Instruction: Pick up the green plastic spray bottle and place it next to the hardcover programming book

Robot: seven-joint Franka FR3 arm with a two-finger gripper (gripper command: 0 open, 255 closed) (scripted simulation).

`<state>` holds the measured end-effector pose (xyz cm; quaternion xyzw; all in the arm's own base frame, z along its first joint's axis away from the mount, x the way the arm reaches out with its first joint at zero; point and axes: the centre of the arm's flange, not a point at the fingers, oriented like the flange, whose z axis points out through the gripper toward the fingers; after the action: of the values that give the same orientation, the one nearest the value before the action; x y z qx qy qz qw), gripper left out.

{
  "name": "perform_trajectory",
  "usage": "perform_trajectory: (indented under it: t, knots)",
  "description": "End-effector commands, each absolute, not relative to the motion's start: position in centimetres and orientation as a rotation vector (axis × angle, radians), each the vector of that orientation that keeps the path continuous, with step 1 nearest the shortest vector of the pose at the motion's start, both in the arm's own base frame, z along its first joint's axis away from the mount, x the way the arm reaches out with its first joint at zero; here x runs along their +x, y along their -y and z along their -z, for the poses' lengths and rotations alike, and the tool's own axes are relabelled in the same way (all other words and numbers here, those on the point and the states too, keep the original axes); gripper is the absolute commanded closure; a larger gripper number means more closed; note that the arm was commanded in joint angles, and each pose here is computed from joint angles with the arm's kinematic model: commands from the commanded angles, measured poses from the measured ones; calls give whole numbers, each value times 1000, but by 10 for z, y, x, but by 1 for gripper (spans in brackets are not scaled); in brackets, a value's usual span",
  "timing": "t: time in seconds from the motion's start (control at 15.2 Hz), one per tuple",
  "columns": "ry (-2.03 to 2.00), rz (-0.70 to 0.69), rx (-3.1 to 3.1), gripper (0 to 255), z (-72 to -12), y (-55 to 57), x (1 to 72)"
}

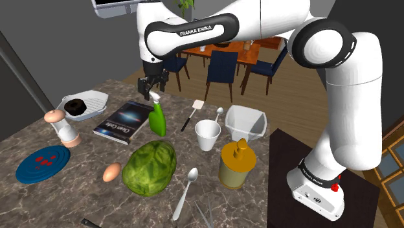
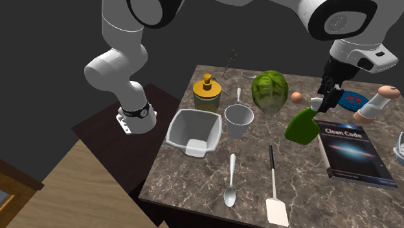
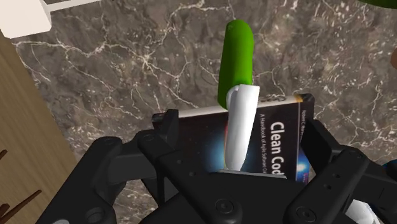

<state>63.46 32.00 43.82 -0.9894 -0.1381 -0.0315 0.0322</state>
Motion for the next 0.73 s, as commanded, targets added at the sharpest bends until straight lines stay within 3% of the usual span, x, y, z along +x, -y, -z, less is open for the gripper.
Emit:
perform_trajectory:
  t: [0.0,0.13,0.66]
  knots:
    - [425,97,-3046,0,-458,-319,634]
    - [425,97,-3046,0,-482,-317,632]
    - [425,97,-3046,0,-482,-317,632]
